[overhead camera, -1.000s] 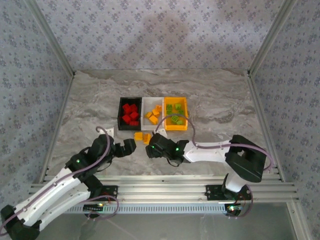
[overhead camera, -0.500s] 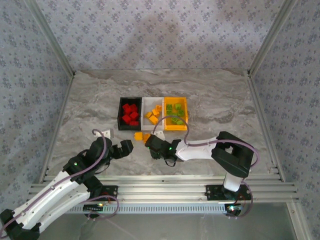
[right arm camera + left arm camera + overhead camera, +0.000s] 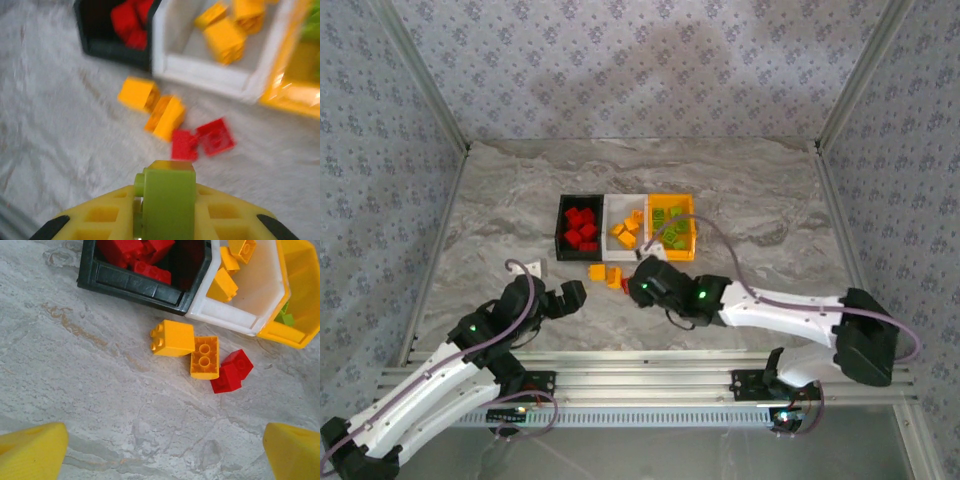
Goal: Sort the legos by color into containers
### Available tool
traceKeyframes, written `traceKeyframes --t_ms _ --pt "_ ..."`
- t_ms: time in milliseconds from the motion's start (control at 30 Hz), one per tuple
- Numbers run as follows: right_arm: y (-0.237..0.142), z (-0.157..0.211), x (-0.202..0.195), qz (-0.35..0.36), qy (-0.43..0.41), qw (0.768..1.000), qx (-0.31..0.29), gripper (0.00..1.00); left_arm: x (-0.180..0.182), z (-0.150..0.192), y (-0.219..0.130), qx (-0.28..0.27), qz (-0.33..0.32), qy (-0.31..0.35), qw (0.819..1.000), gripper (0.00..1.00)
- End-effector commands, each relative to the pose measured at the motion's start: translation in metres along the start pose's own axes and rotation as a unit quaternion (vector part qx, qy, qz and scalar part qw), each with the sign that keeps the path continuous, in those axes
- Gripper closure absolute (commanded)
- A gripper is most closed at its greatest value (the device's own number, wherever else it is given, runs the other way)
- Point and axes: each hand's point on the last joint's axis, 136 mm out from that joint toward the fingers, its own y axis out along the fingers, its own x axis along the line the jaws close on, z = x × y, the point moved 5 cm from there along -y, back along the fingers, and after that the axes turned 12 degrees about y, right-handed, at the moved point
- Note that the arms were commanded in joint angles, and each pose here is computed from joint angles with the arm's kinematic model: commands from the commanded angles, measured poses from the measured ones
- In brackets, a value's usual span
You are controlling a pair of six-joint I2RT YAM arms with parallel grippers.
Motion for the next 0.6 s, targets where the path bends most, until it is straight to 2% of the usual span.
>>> traceKeyframes --t_ms 0,200,400,567 --pt "-0.003 -0.032 -0.035 0.063 0.021 0.998 -0.021 0.73 0.002 0.0 0.002 -0.002 -0.005 -0.009 1.0 0.0" --pt "0.033 -0.083 -0.078 0.11 0.075 0.991 -0.027 0.73 0.003 0.003 0.003 0.003 -0.007 -0.009 1.0 0.0" --pt "0.074 -0.11 -0.1 0.163 0.095 0.982 -0.011 0.72 0.005 0.005 0.004 0.006 -0.011 -0.008 1.0 0.0" --pt "0.093 -0.129 -0.108 0.18 0.109 0.977 -0.014 0.66 0.006 0.009 0.007 0.011 -0.012 -0.01 1.0 0.0"
